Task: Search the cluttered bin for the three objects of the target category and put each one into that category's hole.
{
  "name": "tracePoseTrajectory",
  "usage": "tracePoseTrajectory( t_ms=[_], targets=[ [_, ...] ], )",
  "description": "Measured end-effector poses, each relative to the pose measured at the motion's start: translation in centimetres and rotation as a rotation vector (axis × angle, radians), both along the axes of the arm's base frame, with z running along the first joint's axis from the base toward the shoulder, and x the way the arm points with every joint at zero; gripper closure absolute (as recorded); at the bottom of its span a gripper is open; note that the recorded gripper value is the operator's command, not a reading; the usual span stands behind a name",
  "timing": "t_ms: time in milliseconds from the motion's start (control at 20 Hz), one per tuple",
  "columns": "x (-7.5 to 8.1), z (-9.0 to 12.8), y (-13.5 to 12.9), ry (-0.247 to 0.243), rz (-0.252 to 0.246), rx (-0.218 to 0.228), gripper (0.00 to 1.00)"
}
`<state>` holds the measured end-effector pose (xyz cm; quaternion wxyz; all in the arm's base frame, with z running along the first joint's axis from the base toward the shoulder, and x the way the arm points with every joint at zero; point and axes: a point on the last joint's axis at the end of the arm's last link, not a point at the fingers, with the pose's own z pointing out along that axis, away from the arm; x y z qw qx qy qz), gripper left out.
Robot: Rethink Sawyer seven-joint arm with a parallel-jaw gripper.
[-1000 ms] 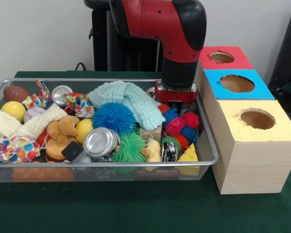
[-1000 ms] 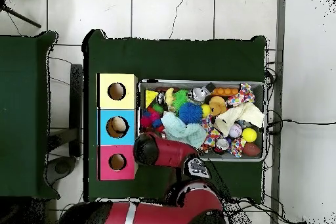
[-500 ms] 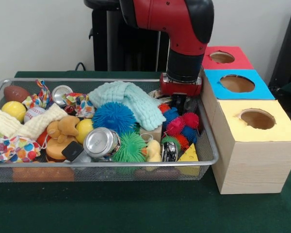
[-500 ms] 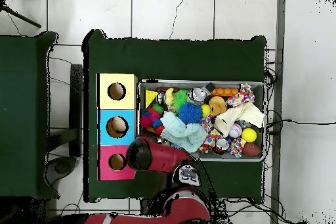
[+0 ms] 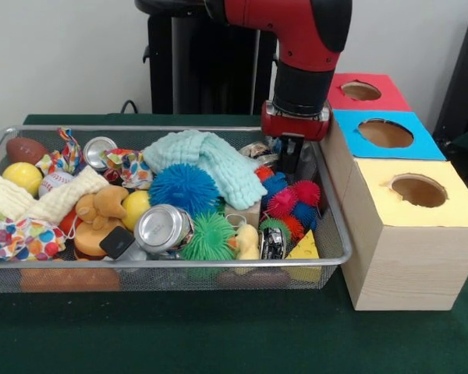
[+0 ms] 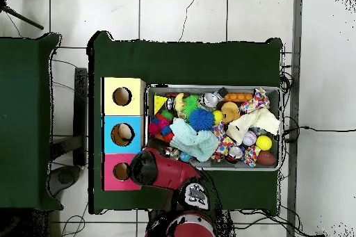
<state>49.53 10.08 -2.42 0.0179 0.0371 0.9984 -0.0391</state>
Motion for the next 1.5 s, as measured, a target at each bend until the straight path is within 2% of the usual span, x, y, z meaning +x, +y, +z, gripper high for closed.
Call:
tracePoseTrajectory(
  t_ms=[400, 700, 850, 1000, 1100, 1200, 1300, 1500],
  targets=[
    [-1.5, 0.8, 0.1, 0.027, -0.060, 0.009, 1.00],
    [-1.8, 0.7, 0.1, 0.047, -0.101, 0.063, 1.00],
    [-2.4, 0.6, 0.0, 0.050, -0.106, 0.063, 1.00],
    [-2.7, 0.5, 0.0, 0.013, -0.091, 0.048, 1.00],
    [-3.5, 0.3, -0.1, -0.047, -0.057, 0.023, 1.00],
    [-3.8, 0.2, 0.0, -0.078, -0.039, 0.012, 1.00],
    [-4.7, 0.2, 0.1, -0.149, 0.002, -0.009, 1.00],
    [-5.8, 0.1, 0.2, -0.231, 0.048, -0.027, 1.00]
  ],
)
